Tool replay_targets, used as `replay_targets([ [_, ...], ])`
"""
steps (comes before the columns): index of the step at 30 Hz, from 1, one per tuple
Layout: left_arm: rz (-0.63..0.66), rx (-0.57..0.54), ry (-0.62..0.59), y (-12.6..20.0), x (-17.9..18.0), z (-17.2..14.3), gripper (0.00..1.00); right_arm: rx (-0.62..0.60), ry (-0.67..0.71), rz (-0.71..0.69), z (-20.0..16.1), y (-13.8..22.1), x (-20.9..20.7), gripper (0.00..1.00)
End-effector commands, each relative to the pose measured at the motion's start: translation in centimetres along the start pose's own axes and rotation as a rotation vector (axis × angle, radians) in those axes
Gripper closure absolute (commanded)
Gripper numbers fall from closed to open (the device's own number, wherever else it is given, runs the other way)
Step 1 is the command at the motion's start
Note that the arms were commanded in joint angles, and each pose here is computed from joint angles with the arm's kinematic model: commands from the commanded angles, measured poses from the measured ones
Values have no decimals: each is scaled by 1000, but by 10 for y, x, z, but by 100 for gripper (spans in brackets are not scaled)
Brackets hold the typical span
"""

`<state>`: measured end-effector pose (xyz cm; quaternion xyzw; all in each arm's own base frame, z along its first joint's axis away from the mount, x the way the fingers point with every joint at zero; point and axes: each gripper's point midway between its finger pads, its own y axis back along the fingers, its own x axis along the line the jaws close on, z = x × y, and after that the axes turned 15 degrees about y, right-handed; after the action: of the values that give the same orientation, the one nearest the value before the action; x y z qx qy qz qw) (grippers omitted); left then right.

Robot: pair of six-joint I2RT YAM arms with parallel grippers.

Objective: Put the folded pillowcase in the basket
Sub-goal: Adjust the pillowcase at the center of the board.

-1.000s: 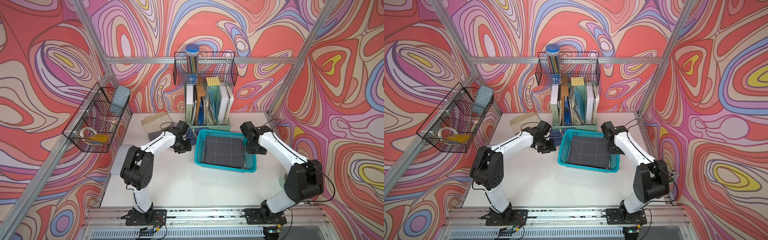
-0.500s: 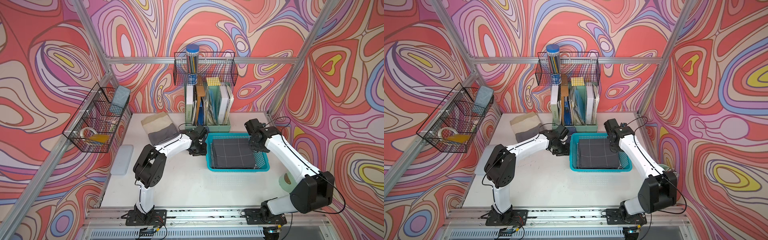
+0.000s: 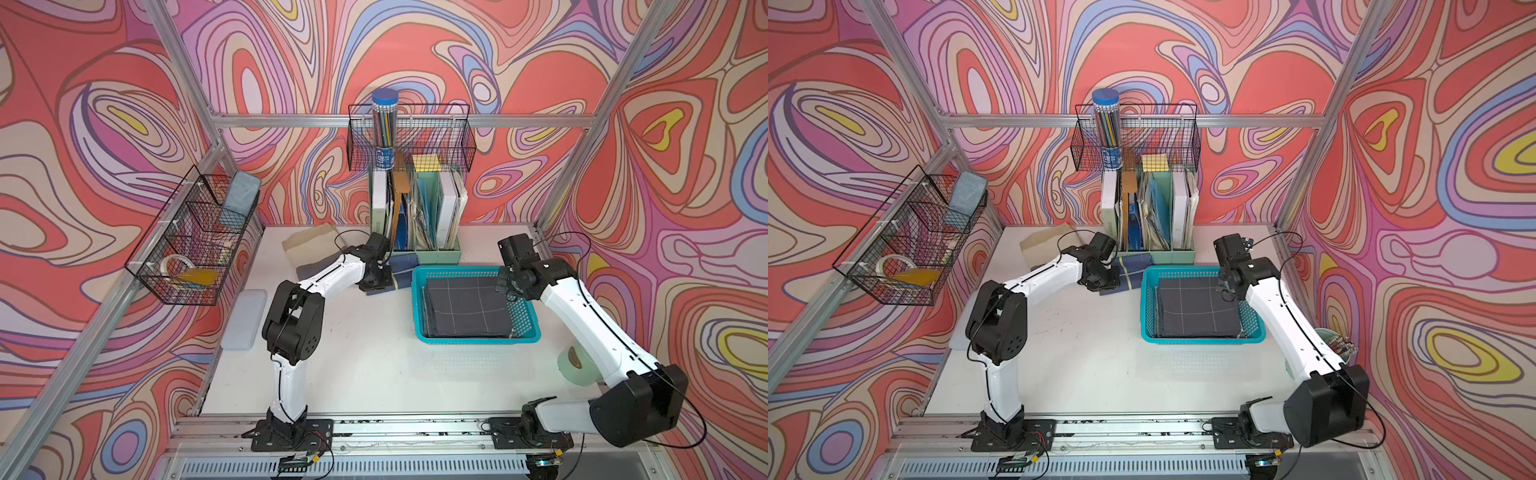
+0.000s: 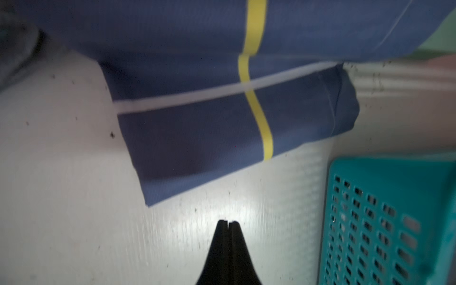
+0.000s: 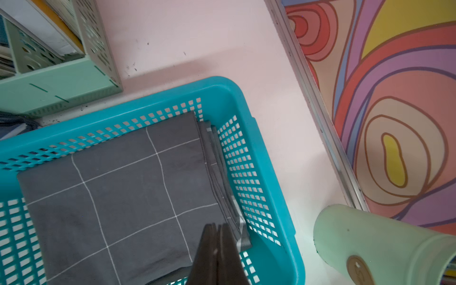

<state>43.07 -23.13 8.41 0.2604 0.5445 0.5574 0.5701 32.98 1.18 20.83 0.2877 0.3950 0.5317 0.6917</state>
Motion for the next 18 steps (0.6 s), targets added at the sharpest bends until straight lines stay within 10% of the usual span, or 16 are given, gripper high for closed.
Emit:
replay_targets([
  [1,49,-18,-59,-17,-3,8,100,-6,8,46,1,-5,9,100],
  [18,263,-22,137,-62,61,-3,100,-28,44,172,9,-15,36,100],
])
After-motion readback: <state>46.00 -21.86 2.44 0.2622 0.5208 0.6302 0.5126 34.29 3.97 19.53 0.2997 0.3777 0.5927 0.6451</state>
